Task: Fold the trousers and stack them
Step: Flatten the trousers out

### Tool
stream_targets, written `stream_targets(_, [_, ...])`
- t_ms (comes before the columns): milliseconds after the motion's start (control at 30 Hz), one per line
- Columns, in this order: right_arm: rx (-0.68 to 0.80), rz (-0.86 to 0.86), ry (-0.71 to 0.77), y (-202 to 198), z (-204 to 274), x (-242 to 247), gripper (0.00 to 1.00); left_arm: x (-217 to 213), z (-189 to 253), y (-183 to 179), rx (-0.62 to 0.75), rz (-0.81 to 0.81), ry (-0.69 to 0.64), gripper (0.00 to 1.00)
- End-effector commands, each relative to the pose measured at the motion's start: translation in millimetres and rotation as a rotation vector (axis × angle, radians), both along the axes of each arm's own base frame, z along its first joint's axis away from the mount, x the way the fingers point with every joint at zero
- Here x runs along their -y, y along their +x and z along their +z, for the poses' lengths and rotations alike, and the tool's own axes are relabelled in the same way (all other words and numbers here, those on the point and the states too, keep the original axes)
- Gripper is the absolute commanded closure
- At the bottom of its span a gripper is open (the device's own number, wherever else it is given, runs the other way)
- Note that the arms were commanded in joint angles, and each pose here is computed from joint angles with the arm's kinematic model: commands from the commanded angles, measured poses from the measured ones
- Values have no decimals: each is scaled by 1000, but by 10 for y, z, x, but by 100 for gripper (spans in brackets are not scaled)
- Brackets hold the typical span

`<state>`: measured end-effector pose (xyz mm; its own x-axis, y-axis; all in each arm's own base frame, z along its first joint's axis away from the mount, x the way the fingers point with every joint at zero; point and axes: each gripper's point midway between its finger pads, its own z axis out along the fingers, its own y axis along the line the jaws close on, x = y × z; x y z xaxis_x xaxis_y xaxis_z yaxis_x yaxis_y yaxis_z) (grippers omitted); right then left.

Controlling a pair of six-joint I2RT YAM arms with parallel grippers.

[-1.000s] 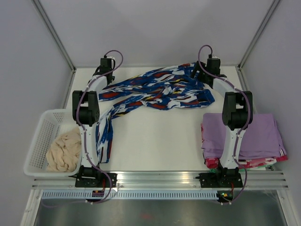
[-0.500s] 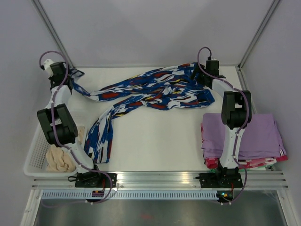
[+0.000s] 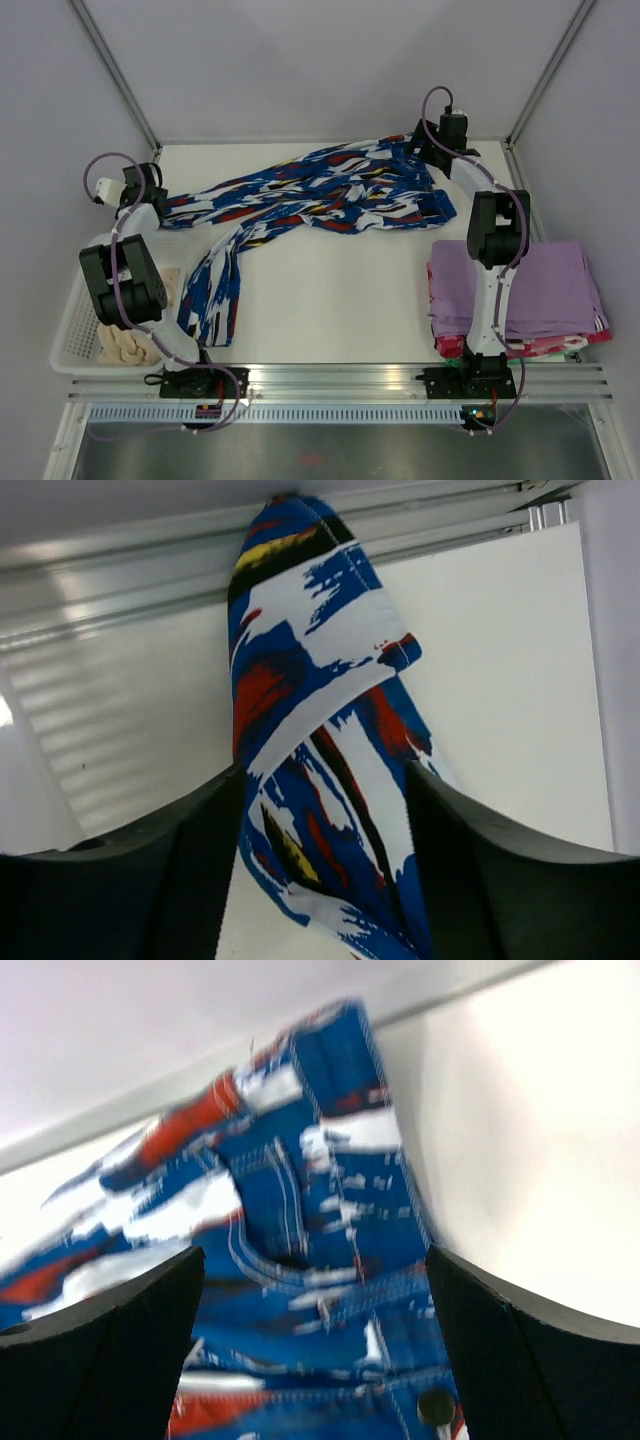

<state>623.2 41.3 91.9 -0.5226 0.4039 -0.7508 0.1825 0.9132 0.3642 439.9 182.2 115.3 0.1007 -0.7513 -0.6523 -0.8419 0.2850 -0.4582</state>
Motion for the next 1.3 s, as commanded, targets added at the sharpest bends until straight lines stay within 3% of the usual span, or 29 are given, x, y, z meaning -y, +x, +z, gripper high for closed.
stream_targets(0, [67, -33, -18, 291, 177, 161, 2, 158, 431, 33, 208, 14, -88, 27])
stream_targets(33, [75, -33, -21, 336, 186, 172, 2, 177, 458, 20, 215, 1, -88, 18])
stream_targets(167, [63, -6, -44, 480, -16, 165, 2, 253, 788, 46, 258, -105, -22, 9])
stream_targets(400, [1, 43, -61, 552, -408, 126, 8, 561, 1372, 229, 351, -427, 119, 8])
stream_targets(533, [-49, 63, -55, 458, -577, 97, 16, 625, 1374, 259, 356, -478, 119, 8])
stream_targets(633, [-75, 89, -39, 392, -673, 56, 36, 697, 1331, 281, 356, -517, 98, 8])
stream_targets(667, [-73, 103, -33, 390, -669, 23, 55, 721, 1304, 292, 354, -531, 89, 8])
stream_targets(733, [-73, 102, -31, 383, -662, 22, 80, 731, 1276, 297, 350, -537, 83, 9])
stream_targets(767, [-77, 76, -46, 383, -658, 81, 99, 746, 1262, 306, 348, -547, 80, 9])
stream_targets(867, [-98, -10, -111, 321, -581, 288, 100, 801, 1248, 331, 342, -586, 72, 9])
stream_targets(933, [-122, -102, -97, 201, -628, 729, 100, 830, 1263, 357, 331, -608, 76, 9])
stream_targets(967, [-89, -145, -64, 175, -418, 846, 100, 880, 1264, 381, 317, -634, 97, 10])
stream_targets(1100, [-40, -309, -42, -129, -230, 1647, 100, 993, 1168, 504, 204, -684, 138, 11])
stream_targets(1267, [-42, -351, -44, -303, -150, 2173, 100, 1060, 892, 579, 58, -650, 131, 11])
